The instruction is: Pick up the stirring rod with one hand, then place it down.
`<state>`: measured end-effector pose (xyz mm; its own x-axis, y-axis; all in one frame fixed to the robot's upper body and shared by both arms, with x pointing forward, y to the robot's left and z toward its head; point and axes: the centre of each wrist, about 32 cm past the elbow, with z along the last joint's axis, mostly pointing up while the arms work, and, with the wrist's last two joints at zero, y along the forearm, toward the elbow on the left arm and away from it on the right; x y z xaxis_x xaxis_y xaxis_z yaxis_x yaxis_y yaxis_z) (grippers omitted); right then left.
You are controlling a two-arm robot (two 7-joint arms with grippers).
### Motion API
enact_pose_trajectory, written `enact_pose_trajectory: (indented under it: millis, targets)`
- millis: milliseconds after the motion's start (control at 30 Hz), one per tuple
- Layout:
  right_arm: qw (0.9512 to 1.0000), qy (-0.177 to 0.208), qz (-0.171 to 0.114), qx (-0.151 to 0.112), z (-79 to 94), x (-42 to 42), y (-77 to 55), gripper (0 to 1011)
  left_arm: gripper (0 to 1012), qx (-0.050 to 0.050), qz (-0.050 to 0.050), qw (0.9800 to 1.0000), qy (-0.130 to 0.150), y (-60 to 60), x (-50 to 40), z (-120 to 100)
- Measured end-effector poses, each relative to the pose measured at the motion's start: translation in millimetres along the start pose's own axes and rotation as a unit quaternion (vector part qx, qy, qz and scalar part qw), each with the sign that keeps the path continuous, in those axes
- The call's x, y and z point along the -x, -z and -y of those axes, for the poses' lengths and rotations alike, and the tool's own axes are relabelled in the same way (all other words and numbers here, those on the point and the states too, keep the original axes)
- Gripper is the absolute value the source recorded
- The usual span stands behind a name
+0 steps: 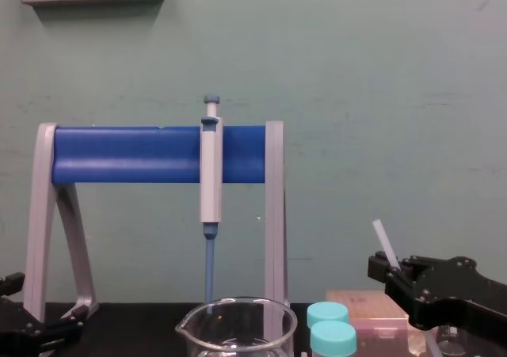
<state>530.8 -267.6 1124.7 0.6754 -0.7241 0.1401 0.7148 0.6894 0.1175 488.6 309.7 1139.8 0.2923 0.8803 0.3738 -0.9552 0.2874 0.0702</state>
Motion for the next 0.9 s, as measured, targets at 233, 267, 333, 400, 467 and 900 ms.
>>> enact_pose_trajectory:
  millis: [233, 267, 333, 400, 467, 900]
  targets:
    - [0.9999, 0.001, -0.002, 0.014, -0.3, -1.0, 0.7, 66, 1000, 0.000, 0.000, 1.0000, 0.000, 0.0, 0.0, 0.0]
    - [0.9999, 0.001, -0.003, 0.016, -0.4, -1.1, 0.7, 66, 1000, 0.000, 0.000, 1.0000, 0.000, 0.0, 0.0, 0.0]
    - [0.9998, 0.004, -0.003, 0.019, -0.5, -1.2, 0.6, 66, 1000, 0.000, 0.000, 1.0000, 0.000, 0.0, 0.0, 0.0]
    - [0.9998, 0.005, -0.003, 0.019, -0.5, -1.3, 0.6, 66, 1000, 0.000, 0.000, 1.0000, 0.000, 0.0, 0.0, 0.0]
    - [0.9998, 0.005, -0.003, 0.019, -0.5, -1.3, 0.6, 66, 1000, 0.000, 0.000, 1.0000, 0.000, 0.0, 0.0, 0.0]
    - [0.9998, 0.005, -0.003, 0.018, -0.5, -1.1, 0.6, 66, 1000, 0.000, 0.000, 1.0000, 0.000, 0.0, 0.0, 0.0]
